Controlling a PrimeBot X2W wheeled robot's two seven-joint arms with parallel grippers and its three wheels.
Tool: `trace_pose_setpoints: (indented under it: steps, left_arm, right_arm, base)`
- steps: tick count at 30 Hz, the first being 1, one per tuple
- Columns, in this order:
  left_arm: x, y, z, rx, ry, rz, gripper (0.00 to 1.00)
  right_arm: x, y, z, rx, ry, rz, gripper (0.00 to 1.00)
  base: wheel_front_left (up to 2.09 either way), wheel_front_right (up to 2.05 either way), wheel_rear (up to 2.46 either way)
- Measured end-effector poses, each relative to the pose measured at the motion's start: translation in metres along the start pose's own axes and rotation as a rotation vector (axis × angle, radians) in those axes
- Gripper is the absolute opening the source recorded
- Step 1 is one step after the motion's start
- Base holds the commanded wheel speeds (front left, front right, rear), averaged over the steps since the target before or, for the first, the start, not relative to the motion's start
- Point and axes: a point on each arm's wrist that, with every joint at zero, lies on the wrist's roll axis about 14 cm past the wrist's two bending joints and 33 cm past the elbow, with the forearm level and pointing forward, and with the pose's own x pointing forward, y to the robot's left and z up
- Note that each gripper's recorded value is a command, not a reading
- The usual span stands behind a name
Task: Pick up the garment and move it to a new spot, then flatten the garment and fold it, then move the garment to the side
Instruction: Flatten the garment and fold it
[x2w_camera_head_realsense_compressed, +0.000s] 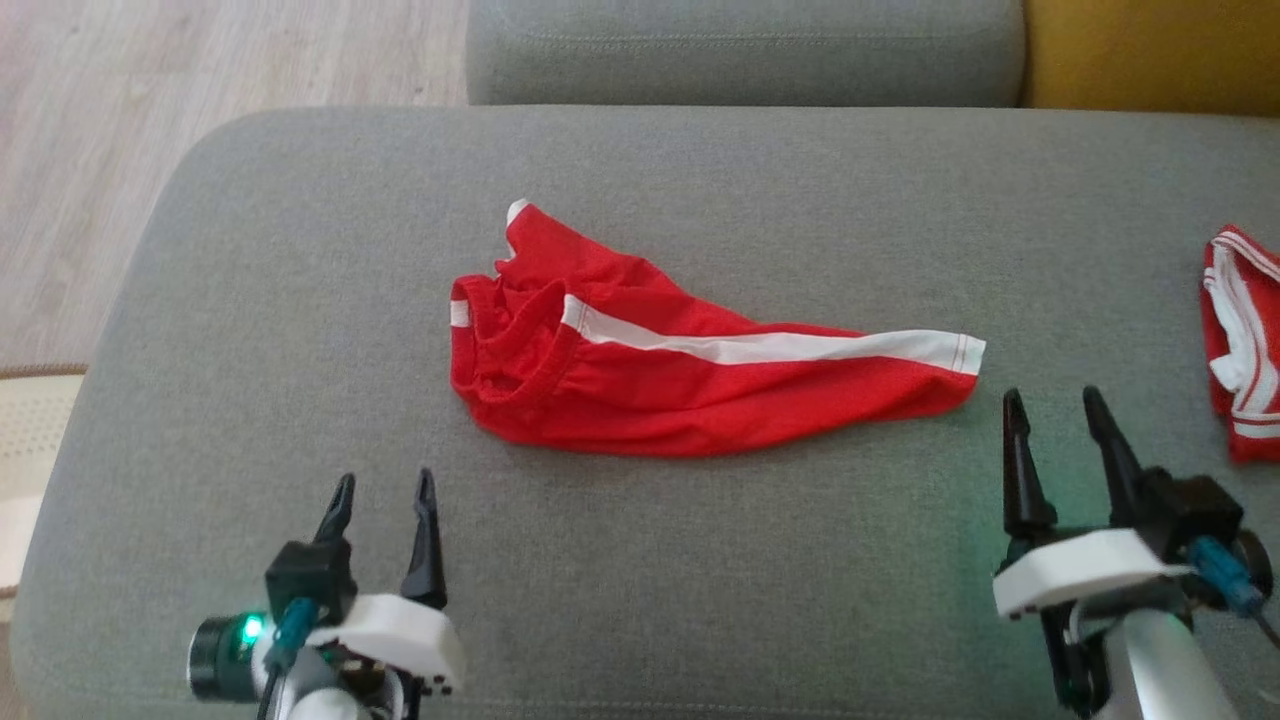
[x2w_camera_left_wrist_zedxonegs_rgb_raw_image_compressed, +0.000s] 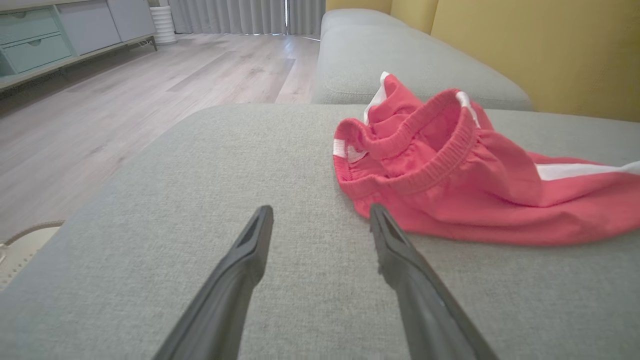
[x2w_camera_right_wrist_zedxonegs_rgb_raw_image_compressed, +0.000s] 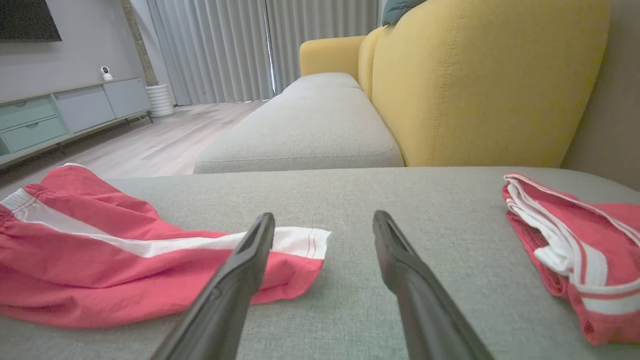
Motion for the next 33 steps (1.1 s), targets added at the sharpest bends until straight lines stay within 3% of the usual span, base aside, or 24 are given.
trace_pose_setpoints:
  steps: [8, 33]
  left_arm:
    - [-0.008, 0.004, -0.003, 0.026, 0.005, 0.011, 1.00]
    - [-0.010, 0.007, -0.004, 0.048, 0.003, 0.031, 1.00]
  right_arm:
    - [-0.020, -0.002, -0.011, 0.020, 0.031, -0.012, 1.00]
    - [-0.024, 0.007, -0.023, 0.047, 0.068, 0.009, 1.00]
  base:
    - [0.00, 0.00, 0.00]
    - [0.00, 0.00, 0.00]
